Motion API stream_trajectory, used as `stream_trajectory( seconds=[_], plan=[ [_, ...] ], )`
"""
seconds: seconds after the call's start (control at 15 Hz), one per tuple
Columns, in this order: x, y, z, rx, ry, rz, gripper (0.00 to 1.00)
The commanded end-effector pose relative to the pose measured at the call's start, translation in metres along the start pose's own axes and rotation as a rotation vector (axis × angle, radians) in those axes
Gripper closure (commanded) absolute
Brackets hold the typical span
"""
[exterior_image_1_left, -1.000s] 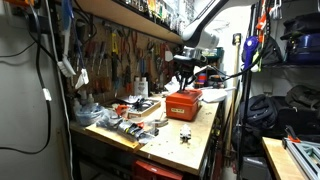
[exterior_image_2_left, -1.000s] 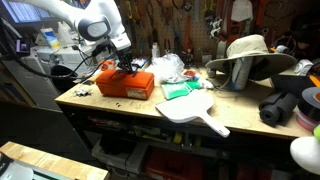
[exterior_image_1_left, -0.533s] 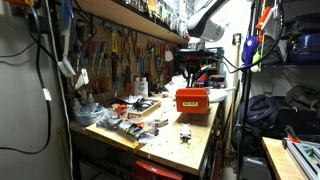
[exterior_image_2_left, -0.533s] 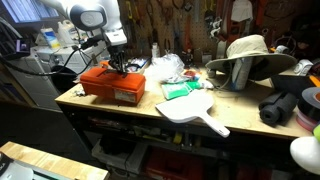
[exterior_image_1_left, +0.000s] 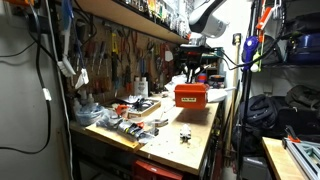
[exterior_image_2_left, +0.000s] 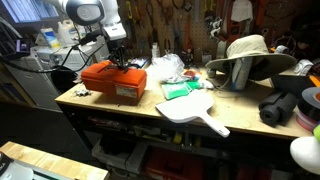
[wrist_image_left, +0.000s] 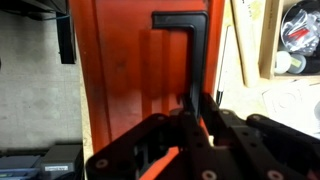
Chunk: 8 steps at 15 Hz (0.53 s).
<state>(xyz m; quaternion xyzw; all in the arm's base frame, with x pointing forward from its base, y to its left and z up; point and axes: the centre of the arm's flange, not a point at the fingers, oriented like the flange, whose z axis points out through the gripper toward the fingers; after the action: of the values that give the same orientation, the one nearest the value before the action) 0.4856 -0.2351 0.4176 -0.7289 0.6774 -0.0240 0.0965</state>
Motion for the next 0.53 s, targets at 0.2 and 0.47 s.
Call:
stream_trajectory(
  seconds=[0.2,0.47],
  plan=[
    [0.017,-0.008,-0.046,0.101,0.088,0.076,0.96],
    [0.029,-0.016,-0.065,0.162,0.125,0.093,0.96]
  ],
)
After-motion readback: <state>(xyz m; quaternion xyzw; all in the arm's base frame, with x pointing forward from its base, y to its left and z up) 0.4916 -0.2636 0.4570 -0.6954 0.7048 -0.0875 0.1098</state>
